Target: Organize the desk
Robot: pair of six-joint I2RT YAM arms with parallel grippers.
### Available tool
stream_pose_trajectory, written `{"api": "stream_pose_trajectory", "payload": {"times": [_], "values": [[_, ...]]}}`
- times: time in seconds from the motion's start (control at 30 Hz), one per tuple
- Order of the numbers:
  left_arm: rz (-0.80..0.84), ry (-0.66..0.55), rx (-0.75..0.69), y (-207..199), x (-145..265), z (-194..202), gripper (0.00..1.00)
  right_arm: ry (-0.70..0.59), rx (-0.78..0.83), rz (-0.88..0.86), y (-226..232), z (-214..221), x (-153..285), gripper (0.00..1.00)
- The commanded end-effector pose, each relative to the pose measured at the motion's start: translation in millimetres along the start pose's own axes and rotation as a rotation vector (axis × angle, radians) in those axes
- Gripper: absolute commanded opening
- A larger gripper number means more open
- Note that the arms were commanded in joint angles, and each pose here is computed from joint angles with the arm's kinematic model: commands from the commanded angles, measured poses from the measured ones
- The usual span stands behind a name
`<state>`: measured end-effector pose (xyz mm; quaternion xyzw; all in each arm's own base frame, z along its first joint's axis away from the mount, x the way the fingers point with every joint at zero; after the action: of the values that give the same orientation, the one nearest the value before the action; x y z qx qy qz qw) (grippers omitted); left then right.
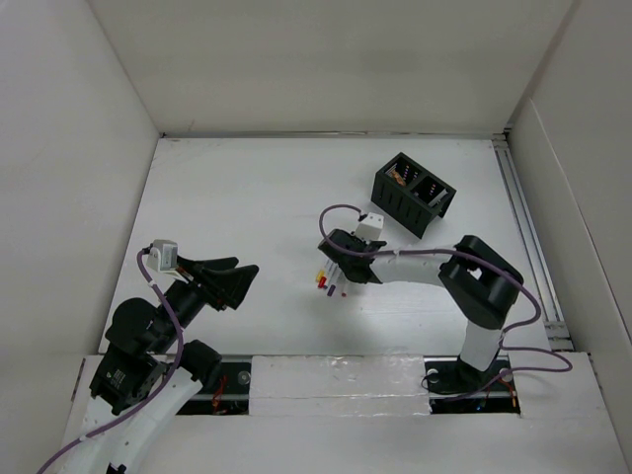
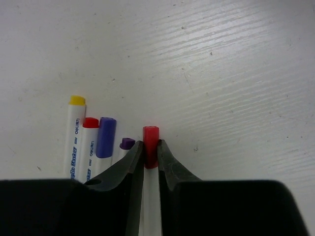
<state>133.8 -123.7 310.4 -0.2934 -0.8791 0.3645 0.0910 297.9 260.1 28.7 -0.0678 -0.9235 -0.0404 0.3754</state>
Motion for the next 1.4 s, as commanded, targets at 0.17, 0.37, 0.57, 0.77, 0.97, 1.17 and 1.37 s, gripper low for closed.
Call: {"api": "stream_pose_trajectory", "payload": {"times": [0.17,0.37,0.57,0.77,0.97,1.17,1.37], "values": [[0.044,-0.019,-0.012,-8.6,-0.9,-4.9,0.67,0.160,0.065,0.053,-35.8,40.2,-0.1,0.05],[0.044,-0.021,-0.012,-8.4,-0.6,-4.9,0.67,-0.026,-0.085,0.000,-42.4,-19.7,37.8,0.02],[0.043,-0.022,-0.010,-7.7,-0.5,-4.5,0.67,-0.170,-0.181,-0.029,-47.5,-73.5,66.3,0.02],[0.045,-0.024,-0.010,-8.4,0.0,-5.2,0.67,-0.367,-0.345,0.072,-91.2,-161.0,86.7,0.03],[0.050,-0.024,-0.011,-9.1,0.7,-5.2,0.66,-0.532,-0.505,0.256,-164.1,-241.7,98.6,0.03],[0.052,-0.024,-0.011,-9.5,1.1,-5.1,0.66,-0.601,-0.591,0.451,-226.4,-285.3,89.0,0.04],[0.048,-0.022,-0.011,-8.9,0.7,-4.9,0.66,-0.605,-0.560,0.608,-246.8,-309.6,68.6,0.04]]}}
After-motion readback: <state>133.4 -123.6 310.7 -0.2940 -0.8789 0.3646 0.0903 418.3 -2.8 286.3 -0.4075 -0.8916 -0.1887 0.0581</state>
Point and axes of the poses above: each gripper's point midway between its finger pads, its own x axis back along the fingers, its own y axis along the line the jaws close on, z = x × y, the point moved 1 cm from there along x, back along the fingers, and after that the axes turned 10 degrees about x, right-handed, at the moved point
